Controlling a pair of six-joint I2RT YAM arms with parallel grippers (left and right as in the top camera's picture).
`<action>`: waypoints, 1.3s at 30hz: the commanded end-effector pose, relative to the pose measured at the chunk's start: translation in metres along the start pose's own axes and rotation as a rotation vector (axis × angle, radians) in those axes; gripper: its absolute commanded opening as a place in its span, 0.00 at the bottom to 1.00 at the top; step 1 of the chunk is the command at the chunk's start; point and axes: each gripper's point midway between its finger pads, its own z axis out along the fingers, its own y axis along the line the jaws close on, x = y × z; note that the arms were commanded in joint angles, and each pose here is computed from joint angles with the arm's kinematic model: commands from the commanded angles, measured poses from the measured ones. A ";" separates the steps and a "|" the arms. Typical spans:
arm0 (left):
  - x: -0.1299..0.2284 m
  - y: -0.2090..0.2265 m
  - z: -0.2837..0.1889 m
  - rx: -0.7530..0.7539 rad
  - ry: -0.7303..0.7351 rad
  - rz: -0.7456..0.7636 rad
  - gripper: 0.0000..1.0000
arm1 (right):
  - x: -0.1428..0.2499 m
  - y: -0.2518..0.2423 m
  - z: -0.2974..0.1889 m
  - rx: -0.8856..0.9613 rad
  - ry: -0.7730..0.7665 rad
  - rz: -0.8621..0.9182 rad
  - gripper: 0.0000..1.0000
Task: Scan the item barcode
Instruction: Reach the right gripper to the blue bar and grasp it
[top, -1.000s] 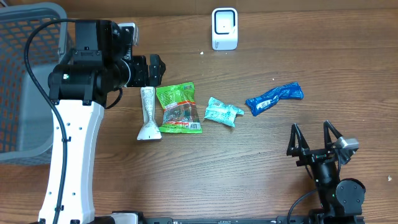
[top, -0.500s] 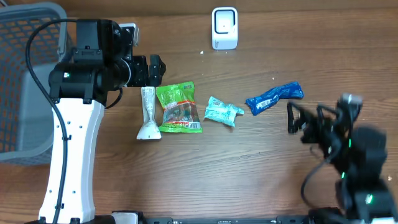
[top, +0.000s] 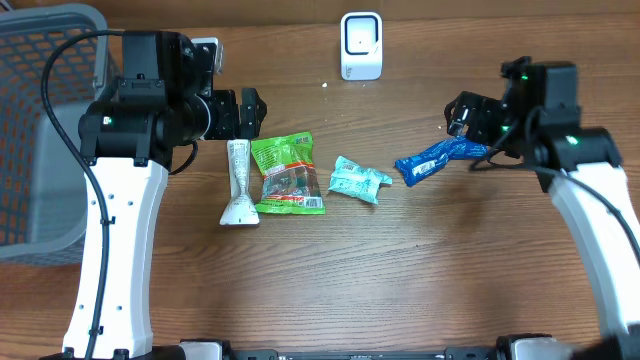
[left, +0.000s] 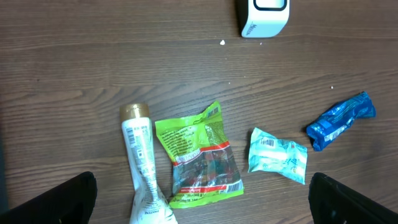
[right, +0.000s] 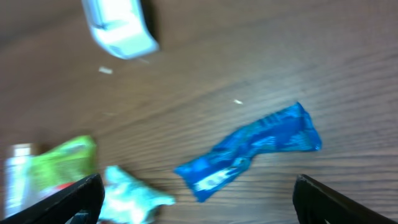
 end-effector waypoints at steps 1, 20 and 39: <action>-0.004 -0.005 -0.002 0.020 -0.011 0.025 1.00 | 0.005 -0.026 0.040 0.120 0.057 -0.049 0.90; -0.004 -0.005 -0.002 0.020 -0.011 0.025 1.00 | 0.075 -0.136 0.128 0.430 0.314 0.195 0.33; -0.004 -0.005 -0.002 0.020 -0.011 0.025 1.00 | 0.063 -0.048 0.067 -0.004 0.614 -0.370 0.70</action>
